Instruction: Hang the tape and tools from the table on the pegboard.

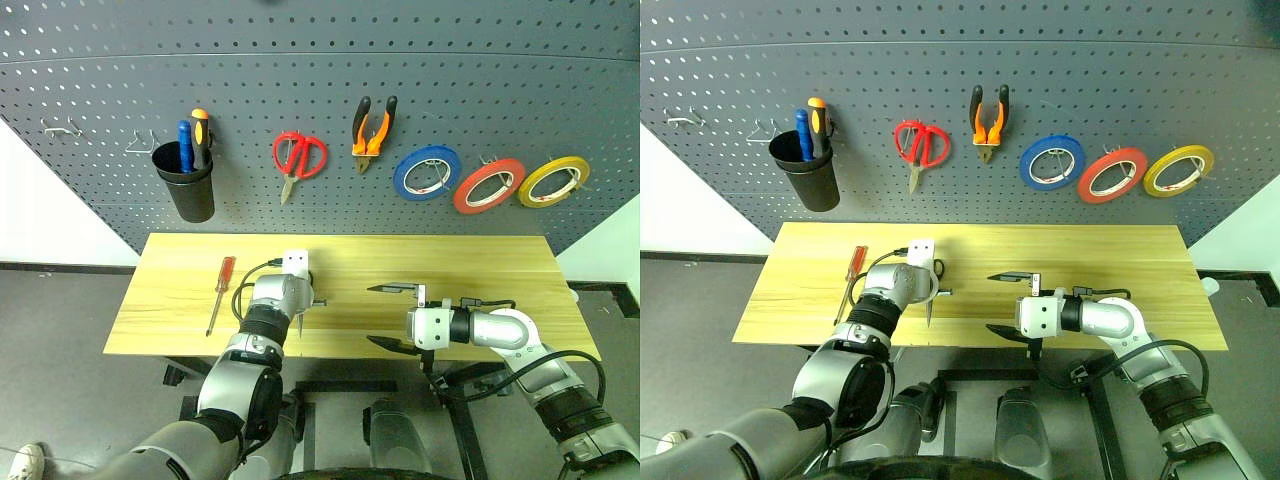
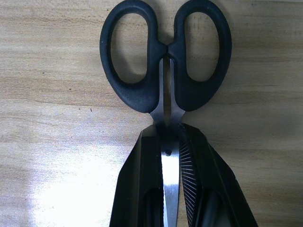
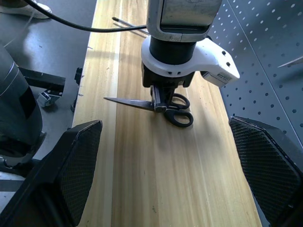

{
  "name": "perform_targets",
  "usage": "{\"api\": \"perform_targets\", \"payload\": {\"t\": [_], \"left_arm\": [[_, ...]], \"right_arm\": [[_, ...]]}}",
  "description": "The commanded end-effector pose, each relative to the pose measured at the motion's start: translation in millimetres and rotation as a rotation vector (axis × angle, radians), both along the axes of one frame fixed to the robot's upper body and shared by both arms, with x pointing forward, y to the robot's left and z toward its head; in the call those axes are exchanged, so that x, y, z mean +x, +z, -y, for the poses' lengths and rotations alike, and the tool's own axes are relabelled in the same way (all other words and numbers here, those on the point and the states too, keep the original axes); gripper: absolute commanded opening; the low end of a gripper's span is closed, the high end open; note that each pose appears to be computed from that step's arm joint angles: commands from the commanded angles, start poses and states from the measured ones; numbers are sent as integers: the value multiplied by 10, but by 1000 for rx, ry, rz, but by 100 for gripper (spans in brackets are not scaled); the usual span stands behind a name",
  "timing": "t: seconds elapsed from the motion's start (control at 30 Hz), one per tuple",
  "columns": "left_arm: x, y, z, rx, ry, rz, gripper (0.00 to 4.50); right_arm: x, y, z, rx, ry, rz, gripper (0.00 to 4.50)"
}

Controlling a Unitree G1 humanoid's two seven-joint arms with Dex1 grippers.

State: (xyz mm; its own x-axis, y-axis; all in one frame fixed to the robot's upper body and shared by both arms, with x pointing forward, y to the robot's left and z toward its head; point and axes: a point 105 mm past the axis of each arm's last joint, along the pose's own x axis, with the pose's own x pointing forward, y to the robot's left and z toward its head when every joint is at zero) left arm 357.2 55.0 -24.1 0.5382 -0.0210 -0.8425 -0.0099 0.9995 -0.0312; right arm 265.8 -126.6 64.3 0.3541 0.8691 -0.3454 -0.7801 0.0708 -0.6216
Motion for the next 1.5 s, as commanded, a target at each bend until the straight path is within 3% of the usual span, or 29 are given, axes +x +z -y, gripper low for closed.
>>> {"api": "perform_targets", "payload": {"t": [0.03,0.33,0.43,0.53,0.63,0.77,1.0,1.17,1.5], "left_arm": [[76,194,231,-46,-38,65,17],[224,524,-42,-77,-51,318,17],[287,979,-82,-180,-165,668,17],[152,1332,-185,-352,-228,923,17],[1,1421,-304,-373,-321,1040,17],[-211,1507,-726,-338,-333,1210,17],[-368,1689,-1166,-299,-280,1405,17],[-401,1831,-1185,-281,-338,1489,17],[-189,1990,-1070,-248,-407,1521,17]], "right_arm": [[11,91,3,20,3,29,450],[34,133,49,42,-25,31,450],[47,148,69,57,-40,33,450],[64,158,106,66,-58,36,450],[94,217,134,100,-82,43,450],[119,479,131,257,-111,6,450],[105,1009,23,523,-81,-100,450],[62,1274,-71,612,-28,-118,450],[85,1339,-132,640,-13,-116,450]]}}
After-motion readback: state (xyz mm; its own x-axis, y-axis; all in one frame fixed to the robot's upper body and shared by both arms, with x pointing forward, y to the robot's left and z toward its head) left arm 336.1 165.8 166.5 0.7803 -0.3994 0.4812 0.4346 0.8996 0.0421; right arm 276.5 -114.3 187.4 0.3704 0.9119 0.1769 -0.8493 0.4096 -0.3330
